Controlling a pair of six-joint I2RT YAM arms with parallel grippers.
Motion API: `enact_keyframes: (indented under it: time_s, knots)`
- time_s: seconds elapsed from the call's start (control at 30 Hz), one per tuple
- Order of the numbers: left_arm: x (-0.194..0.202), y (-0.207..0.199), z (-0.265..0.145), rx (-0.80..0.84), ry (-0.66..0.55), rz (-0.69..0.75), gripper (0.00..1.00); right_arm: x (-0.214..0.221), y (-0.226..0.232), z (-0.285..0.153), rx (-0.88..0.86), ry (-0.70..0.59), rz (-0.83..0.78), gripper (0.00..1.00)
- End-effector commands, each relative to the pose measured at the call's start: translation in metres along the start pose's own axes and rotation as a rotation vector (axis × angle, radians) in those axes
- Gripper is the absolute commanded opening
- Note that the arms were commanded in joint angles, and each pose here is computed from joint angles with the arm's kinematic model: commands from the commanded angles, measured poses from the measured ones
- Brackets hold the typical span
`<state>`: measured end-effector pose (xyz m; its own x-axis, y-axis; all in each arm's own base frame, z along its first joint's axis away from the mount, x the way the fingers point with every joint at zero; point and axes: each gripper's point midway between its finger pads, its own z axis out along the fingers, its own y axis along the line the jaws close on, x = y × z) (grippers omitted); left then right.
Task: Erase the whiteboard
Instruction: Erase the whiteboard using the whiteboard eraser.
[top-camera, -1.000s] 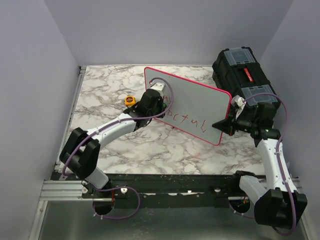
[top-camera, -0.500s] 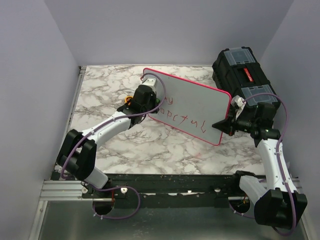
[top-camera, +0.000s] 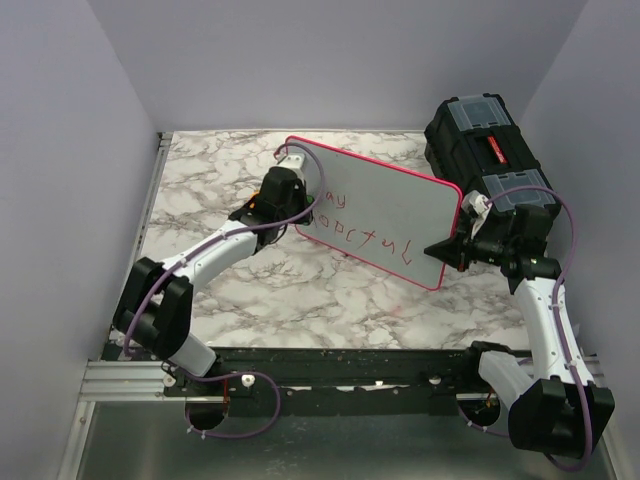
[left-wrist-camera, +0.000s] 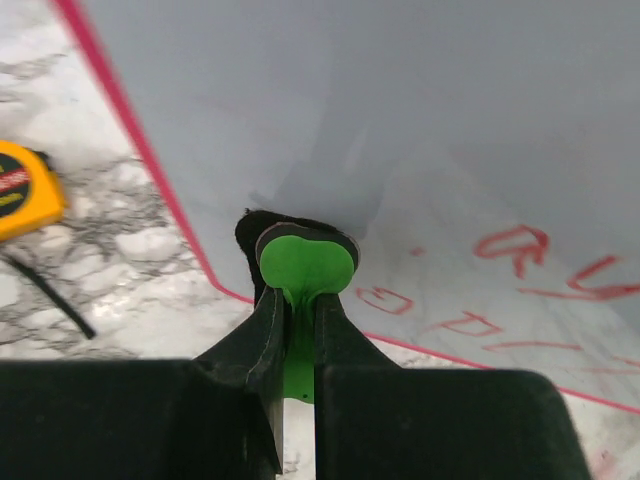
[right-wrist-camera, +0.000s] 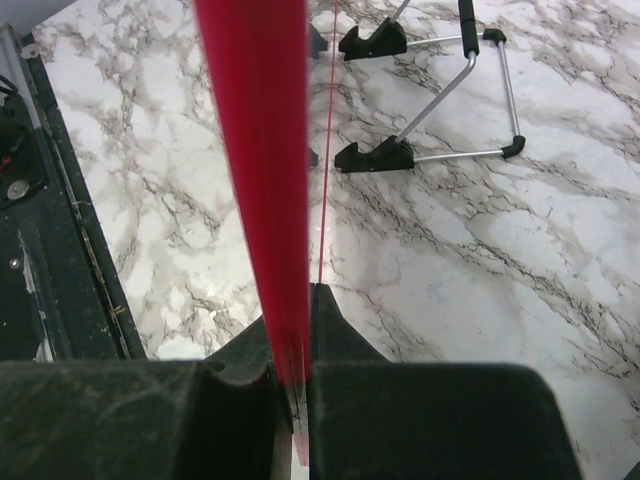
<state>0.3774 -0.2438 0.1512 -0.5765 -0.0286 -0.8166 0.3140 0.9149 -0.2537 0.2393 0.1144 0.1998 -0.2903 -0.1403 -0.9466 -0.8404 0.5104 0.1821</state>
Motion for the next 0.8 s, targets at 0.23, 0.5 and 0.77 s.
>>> enact_keyframes:
  time_s: [0.23, 0.5, 0.77]
  knots:
    - [-0.02, -0.04, -0.007, 0.098, -0.066, 0.006, 0.0, -0.019, 0.025, 0.001, -0.127, -0.066, -0.048, 0.01]
    - [-0.013, -0.043, -0.004, 0.073, -0.051, 0.051, 0.0, -0.02, 0.026, 0.001, -0.127, -0.066, -0.05, 0.0]
    - [-0.033, 0.005, -0.013, 0.019, -0.092, 0.004, 0.0, -0.021, 0.027, 0.0, -0.129, -0.07, -0.058, 0.0]
